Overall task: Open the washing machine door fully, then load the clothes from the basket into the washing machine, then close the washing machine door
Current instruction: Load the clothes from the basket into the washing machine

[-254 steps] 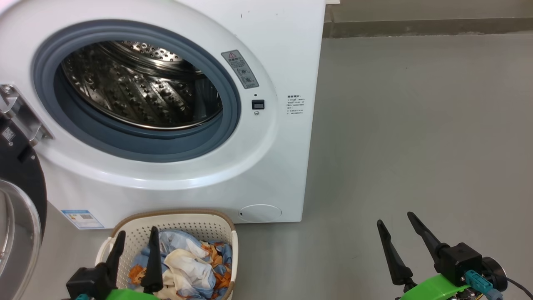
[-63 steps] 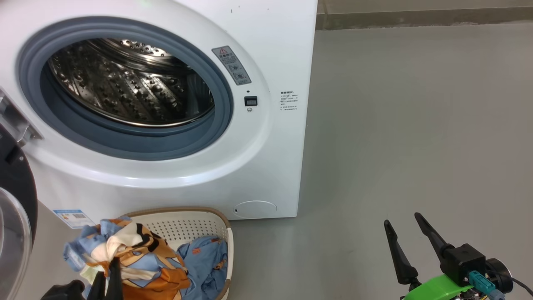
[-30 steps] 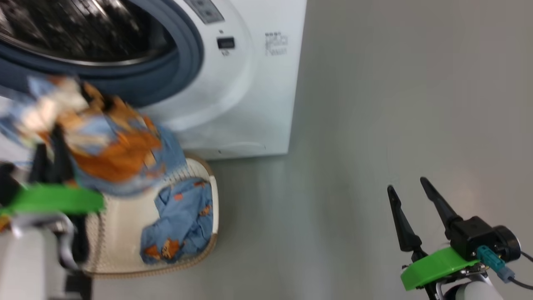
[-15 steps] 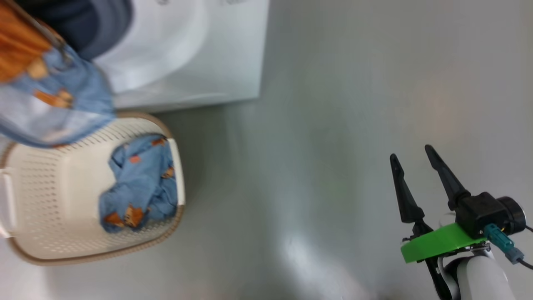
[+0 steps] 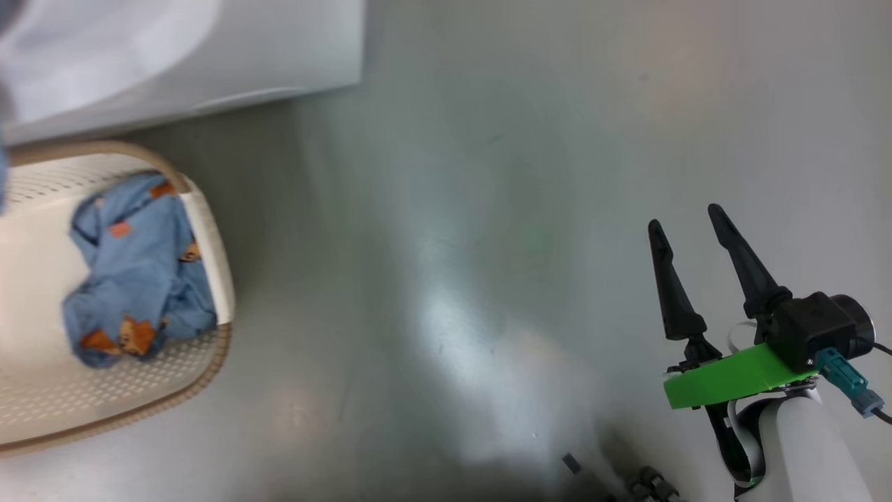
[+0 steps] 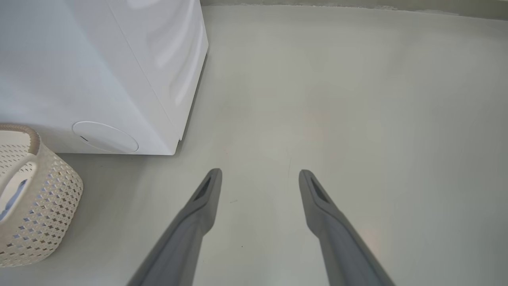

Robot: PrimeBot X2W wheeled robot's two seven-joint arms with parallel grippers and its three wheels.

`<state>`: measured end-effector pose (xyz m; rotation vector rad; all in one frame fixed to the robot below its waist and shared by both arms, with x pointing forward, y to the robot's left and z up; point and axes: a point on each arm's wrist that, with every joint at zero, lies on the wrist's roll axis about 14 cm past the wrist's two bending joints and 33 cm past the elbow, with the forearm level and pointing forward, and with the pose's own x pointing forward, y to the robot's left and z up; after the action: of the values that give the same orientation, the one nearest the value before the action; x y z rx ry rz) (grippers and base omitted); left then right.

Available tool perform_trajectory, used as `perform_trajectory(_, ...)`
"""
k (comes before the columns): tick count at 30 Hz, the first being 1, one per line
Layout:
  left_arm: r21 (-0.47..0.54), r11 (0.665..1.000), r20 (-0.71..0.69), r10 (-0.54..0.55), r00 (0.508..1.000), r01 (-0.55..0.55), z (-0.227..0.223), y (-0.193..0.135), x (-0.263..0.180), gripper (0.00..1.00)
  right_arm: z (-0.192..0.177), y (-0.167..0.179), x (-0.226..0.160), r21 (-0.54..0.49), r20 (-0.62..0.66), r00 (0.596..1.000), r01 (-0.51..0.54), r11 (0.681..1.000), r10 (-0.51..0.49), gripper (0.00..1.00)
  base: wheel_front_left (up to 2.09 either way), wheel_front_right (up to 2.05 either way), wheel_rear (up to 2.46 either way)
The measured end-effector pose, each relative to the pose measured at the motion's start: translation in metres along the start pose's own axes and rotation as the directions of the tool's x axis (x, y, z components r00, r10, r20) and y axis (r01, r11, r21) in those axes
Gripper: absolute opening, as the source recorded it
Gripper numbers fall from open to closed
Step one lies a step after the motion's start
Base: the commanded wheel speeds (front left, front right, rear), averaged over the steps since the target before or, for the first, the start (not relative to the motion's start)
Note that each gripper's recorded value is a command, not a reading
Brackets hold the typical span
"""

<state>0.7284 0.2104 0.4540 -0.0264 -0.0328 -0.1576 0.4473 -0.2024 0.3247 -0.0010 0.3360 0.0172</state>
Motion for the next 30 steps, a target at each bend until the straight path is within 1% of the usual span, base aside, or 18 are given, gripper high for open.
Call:
perform_trajectory(6, -0.013, 1.000, 0.011, -0.005, 1.000, 0.005, 0.002, 0.003, 0.031, 0.00, -0.021, -0.005, -0.002, -0.002, -0.060, 0.998, 0.013, 1.000, -0.013, 1.00, 0.00, 0.00, 0.00)
perform_trajectory(11, -0.013, 1.000, 0.009, 0.015, 1.000, -0.015, -0.001, 0.011, 0.045, 0.00, -0.019, -0.011, 0.001, -0.005, -0.052, 0.998, 0.026, 1.000, -0.027, 1.00, 0.00, 0.00, 0.00)
perform_trajectory(17, -0.020, 0.997, 0.072, 0.073, 0.995, -0.072, 0.017, 0.030, 0.057, 0.00, -0.019, -0.014, -0.002, -0.002, -0.057, 0.998, 0.036, 0.999, -0.036, 1.00, 0.00, 0.00, 0.00)
perform_trajectory(19, -0.005, 0.997, 0.080, 0.074, 0.994, -0.074, 0.021, 0.030, 0.059, 0.00, -0.019, -0.014, -0.002, -0.002, -0.054, 0.998, 0.035, 0.999, -0.035, 1.00, 0.00, 0.00, 0.00)
perform_trajectory(23, 0.034, 0.998, 0.023, 0.043, 0.999, -0.044, 0.001, 0.019, 0.059, 0.00, -0.020, -0.011, -0.001, 0.005, -0.056, 0.998, 0.026, 1.000, -0.025, 1.00, 0.00, 0.00, 0.00)
perform_trajectory(26, 0.039, 0.999, -0.016, 0.035, 0.999, -0.034, -0.013, 0.013, 0.059, 0.00, -0.022, -0.010, -0.001, 0.006, -0.059, 0.998, 0.023, 1.000, -0.023, 1.00, 0.00, 0.00, 0.00)
perform_trajectory(28, 0.043, 0.999, -0.041, 0.033, 0.999, -0.032, -0.023, 0.012, 0.058, 0.00, -0.022, -0.011, -0.001, 0.030, -0.057, 0.998, 0.032, 0.999, -0.031, 1.00, 0.00, 0.00, 0.00)
perform_trajectory(29, 0.052, 0.998, -0.053, 0.029, 0.998, -0.026, -0.027, 0.011, 0.057, 0.24, -0.022, -0.012, 0.000, 0.039, -0.055, 0.998, 0.037, 0.999, -0.035, 1.00, 0.00, 0.00, 0.00)
perform_trajectory(30, 0.056, 0.998, -0.061, 0.028, 0.998, -0.025, -0.029, 0.011, 0.057, 1.00, -0.021, -0.012, 0.001, 0.041, -0.052, 0.998, 0.037, 0.998, -0.035, 1.00, 0.00, 0.00, 0.00)
